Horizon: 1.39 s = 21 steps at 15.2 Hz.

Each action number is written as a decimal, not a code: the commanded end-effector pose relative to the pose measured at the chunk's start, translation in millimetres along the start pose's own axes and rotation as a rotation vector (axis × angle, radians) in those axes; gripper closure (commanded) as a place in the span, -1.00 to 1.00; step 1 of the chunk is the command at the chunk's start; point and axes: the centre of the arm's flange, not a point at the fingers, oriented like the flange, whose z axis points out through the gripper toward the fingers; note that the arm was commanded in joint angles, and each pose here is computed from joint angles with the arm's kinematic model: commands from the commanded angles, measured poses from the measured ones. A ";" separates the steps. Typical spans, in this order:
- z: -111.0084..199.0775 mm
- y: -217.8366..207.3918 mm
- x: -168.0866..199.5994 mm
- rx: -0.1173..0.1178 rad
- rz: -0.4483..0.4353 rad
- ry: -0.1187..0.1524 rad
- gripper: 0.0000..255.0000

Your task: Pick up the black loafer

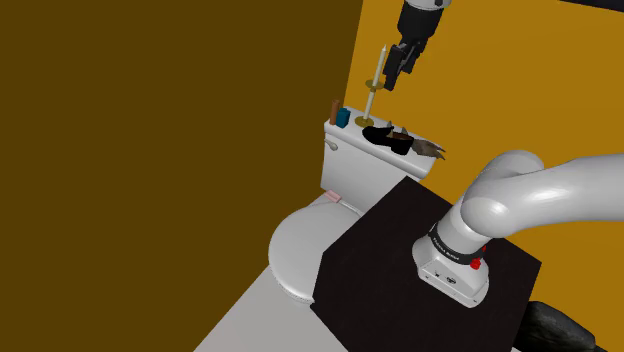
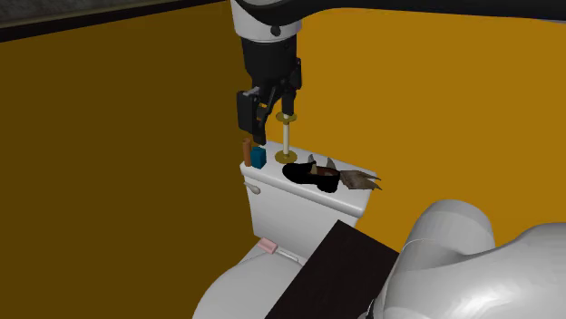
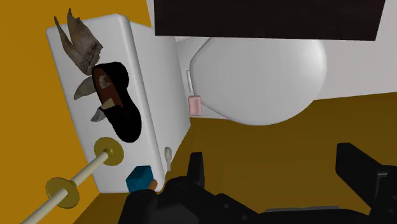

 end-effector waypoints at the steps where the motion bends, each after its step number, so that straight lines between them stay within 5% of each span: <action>1: 0.0 0.0 0.0 0.000 0.000 0.000 -1.00; 21: 206.2 158.8 33.7 -0.018 0.120 -0.005 -1.00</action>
